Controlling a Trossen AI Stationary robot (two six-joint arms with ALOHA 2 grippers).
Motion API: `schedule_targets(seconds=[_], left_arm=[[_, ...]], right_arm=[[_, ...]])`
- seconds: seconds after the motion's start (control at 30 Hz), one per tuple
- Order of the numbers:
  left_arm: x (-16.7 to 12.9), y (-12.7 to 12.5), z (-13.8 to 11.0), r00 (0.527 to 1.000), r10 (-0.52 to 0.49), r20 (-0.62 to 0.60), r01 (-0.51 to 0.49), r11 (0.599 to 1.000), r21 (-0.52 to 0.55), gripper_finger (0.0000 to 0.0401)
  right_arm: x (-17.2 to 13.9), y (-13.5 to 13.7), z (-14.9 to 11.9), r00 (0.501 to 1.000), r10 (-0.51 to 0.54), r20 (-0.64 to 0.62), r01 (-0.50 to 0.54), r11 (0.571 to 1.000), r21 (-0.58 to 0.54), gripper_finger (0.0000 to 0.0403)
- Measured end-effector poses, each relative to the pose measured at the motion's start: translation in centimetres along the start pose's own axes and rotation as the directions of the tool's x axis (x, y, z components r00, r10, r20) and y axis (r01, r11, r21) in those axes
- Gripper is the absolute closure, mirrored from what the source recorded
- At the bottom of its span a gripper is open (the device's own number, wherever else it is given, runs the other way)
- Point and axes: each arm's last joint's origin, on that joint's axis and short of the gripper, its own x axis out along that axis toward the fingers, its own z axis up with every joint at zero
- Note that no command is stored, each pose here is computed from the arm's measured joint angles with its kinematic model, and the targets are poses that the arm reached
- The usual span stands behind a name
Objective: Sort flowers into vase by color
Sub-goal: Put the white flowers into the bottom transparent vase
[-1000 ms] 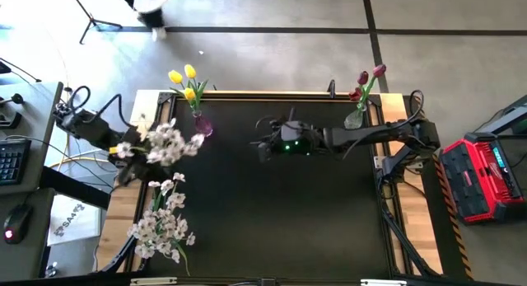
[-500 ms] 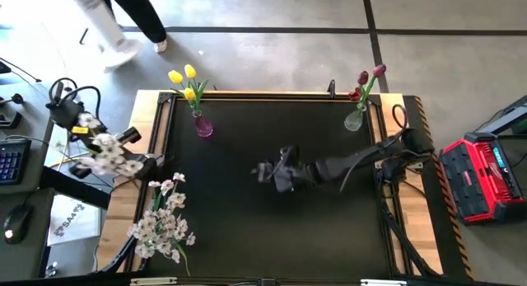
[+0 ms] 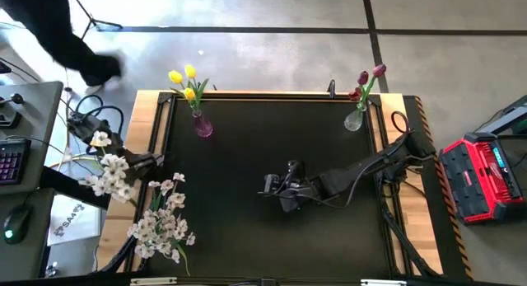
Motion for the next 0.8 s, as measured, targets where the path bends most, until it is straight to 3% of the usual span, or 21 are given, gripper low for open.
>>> schedule_targets(seconds=[0.47,0.8], left_arm=[[2.3,1.2,-3.2,0.991,-0.105,0.078,0.108,0.993,-0.042,0.0401],[3.2,1.8,-6.1,0.996,-0.092,0.008,0.092,0.995,-0.024,0.0401]], right_arm=[[0.1,-0.3,-0.1,0.996,-0.038,-0.079,0.037,0.999,-0.009,0.0231],[0.0,-0.6,-0.2,0.991,-0.068,-0.117,0.065,0.997,-0.029,0.0231]])
